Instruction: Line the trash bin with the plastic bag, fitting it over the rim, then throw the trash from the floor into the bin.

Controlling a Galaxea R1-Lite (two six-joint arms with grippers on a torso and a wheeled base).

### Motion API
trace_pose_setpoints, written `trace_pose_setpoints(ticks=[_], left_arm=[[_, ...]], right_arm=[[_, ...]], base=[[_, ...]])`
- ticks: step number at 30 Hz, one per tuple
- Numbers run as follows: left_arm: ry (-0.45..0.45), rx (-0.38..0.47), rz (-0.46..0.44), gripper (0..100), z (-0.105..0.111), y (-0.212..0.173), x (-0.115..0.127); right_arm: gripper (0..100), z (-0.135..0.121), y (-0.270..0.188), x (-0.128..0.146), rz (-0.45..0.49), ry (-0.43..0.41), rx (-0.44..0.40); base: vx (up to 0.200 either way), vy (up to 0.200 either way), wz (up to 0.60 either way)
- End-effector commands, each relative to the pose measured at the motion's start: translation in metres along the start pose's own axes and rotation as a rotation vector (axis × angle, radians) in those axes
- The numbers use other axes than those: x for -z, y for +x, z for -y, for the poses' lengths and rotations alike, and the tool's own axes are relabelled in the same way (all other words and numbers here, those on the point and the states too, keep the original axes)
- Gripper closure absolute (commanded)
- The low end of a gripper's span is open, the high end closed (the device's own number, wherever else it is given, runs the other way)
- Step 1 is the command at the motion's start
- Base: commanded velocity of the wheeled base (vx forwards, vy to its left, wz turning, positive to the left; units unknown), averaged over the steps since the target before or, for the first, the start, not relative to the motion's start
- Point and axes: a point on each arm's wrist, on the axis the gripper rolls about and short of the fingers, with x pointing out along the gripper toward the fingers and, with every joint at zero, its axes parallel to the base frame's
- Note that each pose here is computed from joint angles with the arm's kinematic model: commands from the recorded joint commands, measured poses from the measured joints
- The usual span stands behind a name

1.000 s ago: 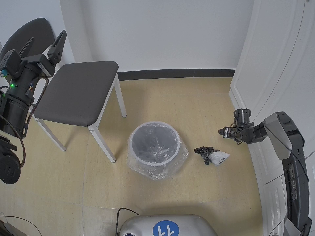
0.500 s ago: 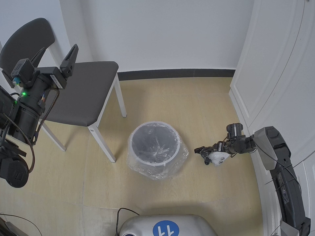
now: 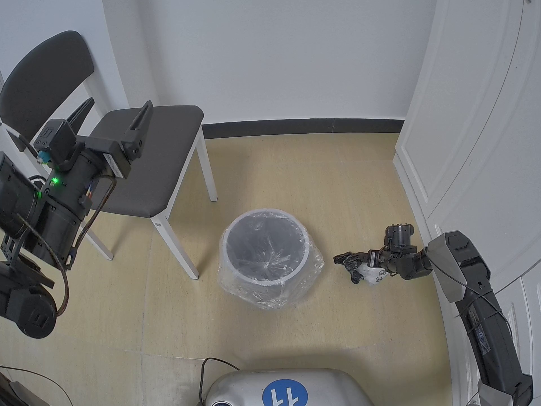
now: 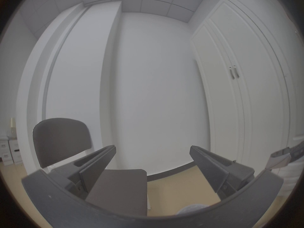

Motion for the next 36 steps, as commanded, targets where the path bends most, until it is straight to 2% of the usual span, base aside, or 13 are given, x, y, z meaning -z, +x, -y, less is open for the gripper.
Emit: trace_pose_setpoints(ticks=[1, 7, 11, 17, 22, 27, 29, 36], left_arm=[[0.024, 0.053, 0.005, 0, 0.006, -0.013, -0.006], [0.049, 0.063, -0.019, 0, 0.009, -0.011, 0.002], [0.049, 0.066, -0.027, 0, 0.010, -0.011, 0.004], [0.049, 0.069, -0.039, 0, 0.010, -0.012, 0.007], [0.044, 0.067, -0.026, 0, 0.009, -0.015, 0.002], [0.062, 0.055, 0.033, 0, 0.004, -0.019, -0.015], [0.078, 0.076, 0.056, 0, 0.009, -0.023, -0.023], [0.065, 0.123, 0.019, 0, 0.021, -0.022, -0.012]], right_arm=[[0, 0.002, 0.007, 0.015, 0.001, -0.003, 0.022], [0, 0.006, 0.008, 0.018, -0.028, -0.009, 0.011], [0, 0.007, 0.007, 0.018, -0.044, -0.031, -0.026], [0, 0.009, 0.007, 0.018, -0.043, -0.035, -0.024], [0, 0.010, 0.007, 0.018, -0.044, -0.034, -0.015], [0, 0.016, 0.007, 0.021, -0.077, -0.023, 0.005], [0, 0.020, 0.007, 0.021, -0.092, -0.022, 0.014], [0, 0.020, 0.006, 0.022, -0.109, -0.022, 0.010]], base=[[0.200, 0.000, 0.00], [0.200, 0.000, 0.00], [0.000, 0.000, 0.00], [0.000, 0.000, 0.00], [0.000, 0.000, 0.00], [0.000, 0.000, 0.00], [0.100, 0.000, 0.00], [0.143, 0.000, 0.00]])
